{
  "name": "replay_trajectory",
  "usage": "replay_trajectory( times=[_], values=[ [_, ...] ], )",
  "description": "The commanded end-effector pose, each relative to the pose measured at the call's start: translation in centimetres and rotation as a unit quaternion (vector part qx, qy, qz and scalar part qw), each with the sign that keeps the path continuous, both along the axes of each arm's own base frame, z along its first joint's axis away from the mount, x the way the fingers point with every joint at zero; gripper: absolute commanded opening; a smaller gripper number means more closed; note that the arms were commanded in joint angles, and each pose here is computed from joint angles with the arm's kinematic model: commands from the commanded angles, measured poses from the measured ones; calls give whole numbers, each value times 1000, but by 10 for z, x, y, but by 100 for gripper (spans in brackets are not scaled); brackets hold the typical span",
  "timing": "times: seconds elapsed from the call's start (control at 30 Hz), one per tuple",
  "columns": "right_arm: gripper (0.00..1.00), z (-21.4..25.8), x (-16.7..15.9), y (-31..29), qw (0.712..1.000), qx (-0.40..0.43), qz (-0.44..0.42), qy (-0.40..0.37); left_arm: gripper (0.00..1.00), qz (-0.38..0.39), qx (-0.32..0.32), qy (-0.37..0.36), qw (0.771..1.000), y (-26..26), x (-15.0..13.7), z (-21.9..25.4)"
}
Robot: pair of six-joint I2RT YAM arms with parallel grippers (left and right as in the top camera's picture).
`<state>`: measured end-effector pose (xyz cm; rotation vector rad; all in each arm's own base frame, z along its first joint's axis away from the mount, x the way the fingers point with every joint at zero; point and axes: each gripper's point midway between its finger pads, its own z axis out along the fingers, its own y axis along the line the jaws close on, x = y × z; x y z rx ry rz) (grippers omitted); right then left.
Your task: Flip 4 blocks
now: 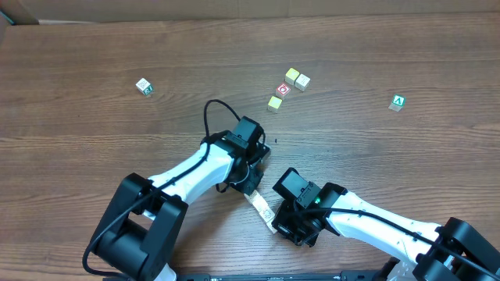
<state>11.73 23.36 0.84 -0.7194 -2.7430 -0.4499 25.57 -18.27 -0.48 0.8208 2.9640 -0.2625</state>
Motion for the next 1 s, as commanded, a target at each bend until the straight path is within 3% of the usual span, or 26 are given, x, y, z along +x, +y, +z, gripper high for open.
replay_trajectory(
  times=[0.0,0.6,0.97],
  values=[
    [4,1,0,2,1000,3,1,-1,4,48,70,29,996,44,-6,-28],
    [4,1,-4,9,1000,7,5,-4,4,-36,5,91,995,25,-36,-24],
    [4,1,-3,8,1000,6,4,-8,4,-63,6,89,994,16,-43,-24]
  ],
)
